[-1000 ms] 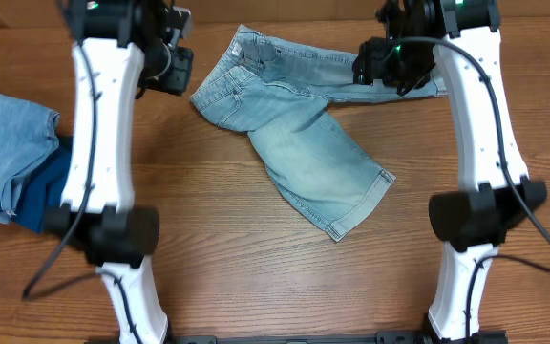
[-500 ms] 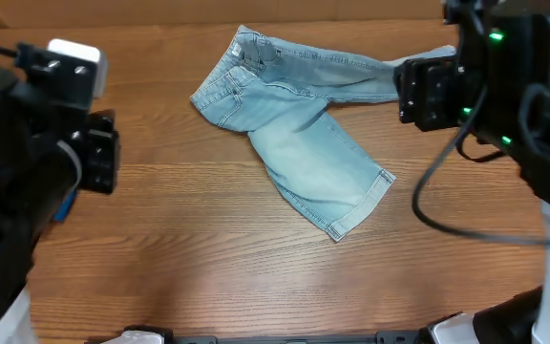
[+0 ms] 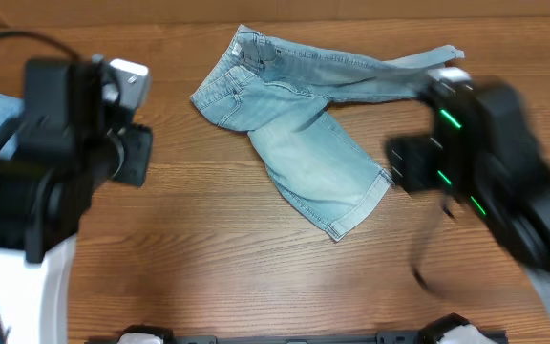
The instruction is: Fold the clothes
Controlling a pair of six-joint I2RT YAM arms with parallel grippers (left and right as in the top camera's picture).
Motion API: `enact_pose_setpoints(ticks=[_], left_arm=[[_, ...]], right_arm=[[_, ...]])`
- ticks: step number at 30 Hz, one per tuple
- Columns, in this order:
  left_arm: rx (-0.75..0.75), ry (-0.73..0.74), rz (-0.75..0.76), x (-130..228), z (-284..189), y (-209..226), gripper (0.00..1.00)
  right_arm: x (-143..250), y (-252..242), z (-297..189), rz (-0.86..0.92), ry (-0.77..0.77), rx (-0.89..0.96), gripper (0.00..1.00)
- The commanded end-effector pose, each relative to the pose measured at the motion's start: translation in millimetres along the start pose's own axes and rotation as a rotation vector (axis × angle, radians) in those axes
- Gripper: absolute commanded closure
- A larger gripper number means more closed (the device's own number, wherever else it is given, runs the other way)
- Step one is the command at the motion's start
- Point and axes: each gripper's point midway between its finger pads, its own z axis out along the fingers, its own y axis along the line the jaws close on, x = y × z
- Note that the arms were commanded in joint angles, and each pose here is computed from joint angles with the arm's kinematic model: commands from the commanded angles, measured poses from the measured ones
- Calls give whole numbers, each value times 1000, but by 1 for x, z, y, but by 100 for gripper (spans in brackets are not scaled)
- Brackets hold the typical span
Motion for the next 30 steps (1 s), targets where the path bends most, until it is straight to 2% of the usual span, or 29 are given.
enact_pose_setpoints(ticks=[1, 2, 4, 5, 7, 10, 12, 14, 15, 16, 17, 18, 19, 21, 25, 30], left_arm=[[36, 5, -21, 7, 25, -5, 48], [62, -4, -22, 4, 39, -11, 42], [152, -25, -22, -5, 75, -30, 18], [193, -20, -22, -7, 90, -38, 15], [247, 21, -23, -7, 116, -49, 25], [263, 79, -23, -5, 144, -54, 33], [296, 98, -26, -4, 154, -60, 35], [296, 96, -26, -5, 155, -60, 35], [296, 94, -25, -5, 155, -60, 34], [295, 93, -25, -6, 155, -60, 33], [295, 91, -25, -6, 155, -60, 32], [295, 91, -25, -6, 155, -60, 32], [295, 91, -25, -6, 155, -60, 31], [295, 91, -26, -6, 155, -60, 31], [296, 96, -26, -5, 155, -60, 32], [295, 94, -26, -5, 155, -60, 30]], right_arm=[[26, -11, 12, 95, -72, 13, 4], [35, -12, 27, 149, -72, 14, 1], [64, -3, 76, 250, 26, -39, 2], [76, 5, 96, 280, 90, -81, 5], [93, 14, 132, 321, 228, -136, 11], [125, 16, 180, 420, 473, -185, 23], [158, 8, 207, 491, 651, -160, 25], [178, 2, 225, 508, 739, -132, 28], [182, 3, 228, 513, 761, -132, 34], [189, 3, 231, 517, 792, -123, 45], [194, 2, 234, 520, 811, -117, 62], [197, 2, 235, 522, 824, -113, 73], [201, 1, 238, 524, 840, -107, 74], [206, -2, 242, 520, 854, -81, 70], [226, -15, 249, 504, 902, 1, 42], [240, -16, 253, 510, 913, 7, 41]])
